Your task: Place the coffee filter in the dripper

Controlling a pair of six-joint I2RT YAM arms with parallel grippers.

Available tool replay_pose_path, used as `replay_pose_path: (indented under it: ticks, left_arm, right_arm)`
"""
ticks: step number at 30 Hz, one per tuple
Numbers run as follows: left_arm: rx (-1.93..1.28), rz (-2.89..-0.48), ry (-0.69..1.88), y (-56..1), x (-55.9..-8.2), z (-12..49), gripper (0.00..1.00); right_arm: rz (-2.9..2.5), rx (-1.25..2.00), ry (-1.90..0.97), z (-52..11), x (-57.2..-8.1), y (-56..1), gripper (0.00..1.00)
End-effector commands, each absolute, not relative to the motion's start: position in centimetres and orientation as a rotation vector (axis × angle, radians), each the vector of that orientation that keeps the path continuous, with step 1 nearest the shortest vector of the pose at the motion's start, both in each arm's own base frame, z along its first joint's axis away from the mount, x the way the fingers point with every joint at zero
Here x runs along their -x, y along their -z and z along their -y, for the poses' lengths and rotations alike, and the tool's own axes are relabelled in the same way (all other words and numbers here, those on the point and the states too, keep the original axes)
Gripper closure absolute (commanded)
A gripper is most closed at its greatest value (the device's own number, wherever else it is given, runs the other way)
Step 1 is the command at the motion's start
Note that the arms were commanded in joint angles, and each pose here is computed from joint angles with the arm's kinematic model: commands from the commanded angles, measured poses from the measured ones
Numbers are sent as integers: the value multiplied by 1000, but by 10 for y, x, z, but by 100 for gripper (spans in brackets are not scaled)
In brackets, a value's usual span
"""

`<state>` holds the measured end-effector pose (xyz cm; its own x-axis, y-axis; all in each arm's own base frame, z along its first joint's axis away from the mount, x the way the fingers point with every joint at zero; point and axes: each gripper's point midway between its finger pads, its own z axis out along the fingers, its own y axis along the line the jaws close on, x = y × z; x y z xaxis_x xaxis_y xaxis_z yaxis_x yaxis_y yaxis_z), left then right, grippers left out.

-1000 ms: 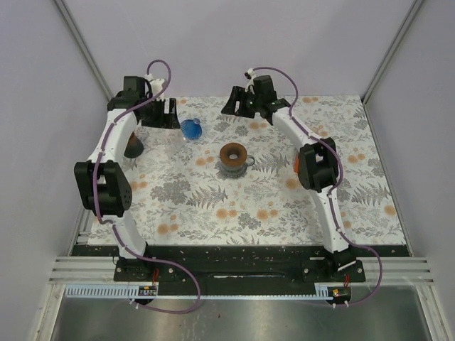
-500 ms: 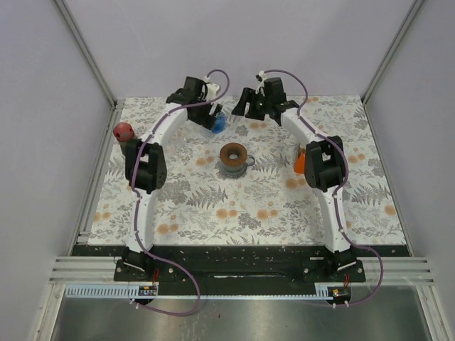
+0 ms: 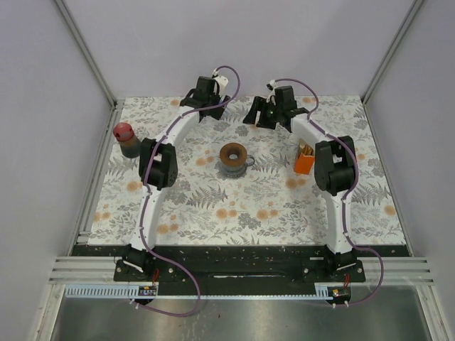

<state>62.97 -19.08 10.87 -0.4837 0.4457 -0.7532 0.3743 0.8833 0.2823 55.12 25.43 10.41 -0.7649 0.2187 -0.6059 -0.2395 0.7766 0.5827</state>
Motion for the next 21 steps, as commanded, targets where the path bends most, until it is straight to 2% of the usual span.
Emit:
replay_pose_path:
  ticks: [1,11,21]
  left_arm:
    - [-517,-1974,-62,-173,-643,193,9]
    - [-537,-1909,53,-190,-663,170,4]
    - [-529,-1934,-6,-177,-667,149,3]
  right_arm:
    - [-2112,95,-846,-250,-558,-173,21]
    - [-2142,102,-878,-254,-554,-163,21]
    - [-2157,112,-876,-254,-554,-159,21]
